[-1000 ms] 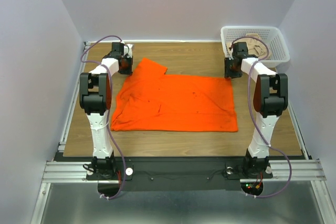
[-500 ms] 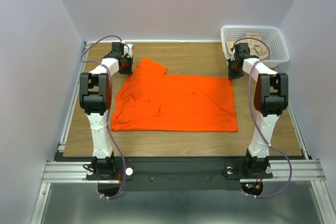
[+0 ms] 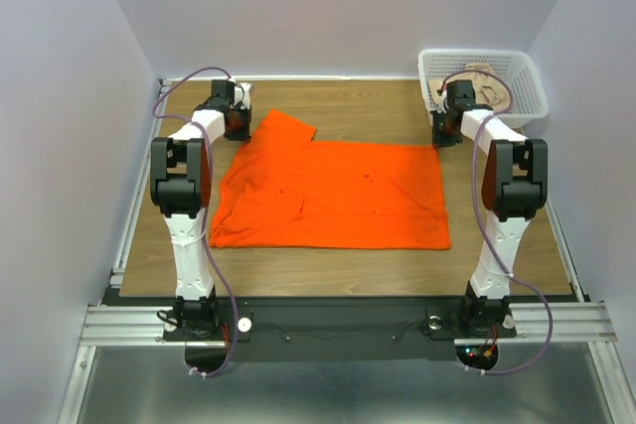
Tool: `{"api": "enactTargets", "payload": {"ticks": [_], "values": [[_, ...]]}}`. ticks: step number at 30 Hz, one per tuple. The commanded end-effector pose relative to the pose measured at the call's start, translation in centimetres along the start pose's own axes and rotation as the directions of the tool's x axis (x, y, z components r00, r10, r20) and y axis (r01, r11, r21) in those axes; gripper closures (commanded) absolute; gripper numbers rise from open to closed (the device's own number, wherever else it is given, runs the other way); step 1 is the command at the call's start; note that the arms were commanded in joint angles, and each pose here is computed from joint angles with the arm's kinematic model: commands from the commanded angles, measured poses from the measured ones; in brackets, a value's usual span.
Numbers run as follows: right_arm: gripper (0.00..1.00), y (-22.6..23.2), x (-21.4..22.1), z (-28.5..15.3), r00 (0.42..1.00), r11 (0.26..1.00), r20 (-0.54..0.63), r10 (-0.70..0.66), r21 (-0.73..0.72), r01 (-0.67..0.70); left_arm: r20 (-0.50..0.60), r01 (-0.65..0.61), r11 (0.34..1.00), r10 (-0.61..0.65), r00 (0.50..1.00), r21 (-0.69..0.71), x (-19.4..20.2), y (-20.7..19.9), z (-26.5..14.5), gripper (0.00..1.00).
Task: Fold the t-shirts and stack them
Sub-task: Fold the tshirt
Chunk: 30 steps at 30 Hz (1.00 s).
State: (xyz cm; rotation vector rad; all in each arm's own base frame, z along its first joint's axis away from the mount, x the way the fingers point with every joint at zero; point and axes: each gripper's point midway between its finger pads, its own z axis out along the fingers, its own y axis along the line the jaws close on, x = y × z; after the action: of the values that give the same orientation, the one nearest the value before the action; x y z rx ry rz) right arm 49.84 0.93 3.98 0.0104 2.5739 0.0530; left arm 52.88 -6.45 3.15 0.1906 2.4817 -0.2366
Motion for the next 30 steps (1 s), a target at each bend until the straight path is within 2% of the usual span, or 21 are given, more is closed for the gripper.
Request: {"api": "enactTargets", "payload": {"ticks": [1, 7, 15, 26, 30], "values": [[0.99, 0.2, -5.4, -4.1, 0.983, 1.0, 0.181, -0.029, 0.001, 0.029, 0.038, -0.001, 1.0, 0.0, 0.999, 0.02, -1.9, -1.0, -2.3, 1.0], [0.99, 0.1, -5.7, -5.5, 0.978, 0.999, 0.207, -0.034, 0.008, 0.033, 0.087, 0.008, 1.0, -0.008, 0.996, 0.001, -3.2, -1.0, -4.0, 1.0], [0.99, -0.2, -4.0, -5.9, 0.98, 0.999, 0.198, -0.026, 0.026, 0.022, 0.118, 0.069, 0.998, -0.068, 0.991, -0.005, -3.1, -1.1, -5.8, 1.0], [0.99, -0.9, -3.9, -6.4, 0.977, 0.998, 0.215, -0.005, 0.065, -0.009, 0.163, 0.111, 0.994, -0.108, 0.981, -0.01, -3.8, -1.2, -7.3, 1.0], [0.99, -1.1, -3.3, -6.7, 0.976, 0.996, 0.213, 0.04, 0.074, -0.057, 0.169, 0.121, 0.993, -0.119, 0.978, -0.004, -3.7, -1.4, -7.9, 1.0]]}}
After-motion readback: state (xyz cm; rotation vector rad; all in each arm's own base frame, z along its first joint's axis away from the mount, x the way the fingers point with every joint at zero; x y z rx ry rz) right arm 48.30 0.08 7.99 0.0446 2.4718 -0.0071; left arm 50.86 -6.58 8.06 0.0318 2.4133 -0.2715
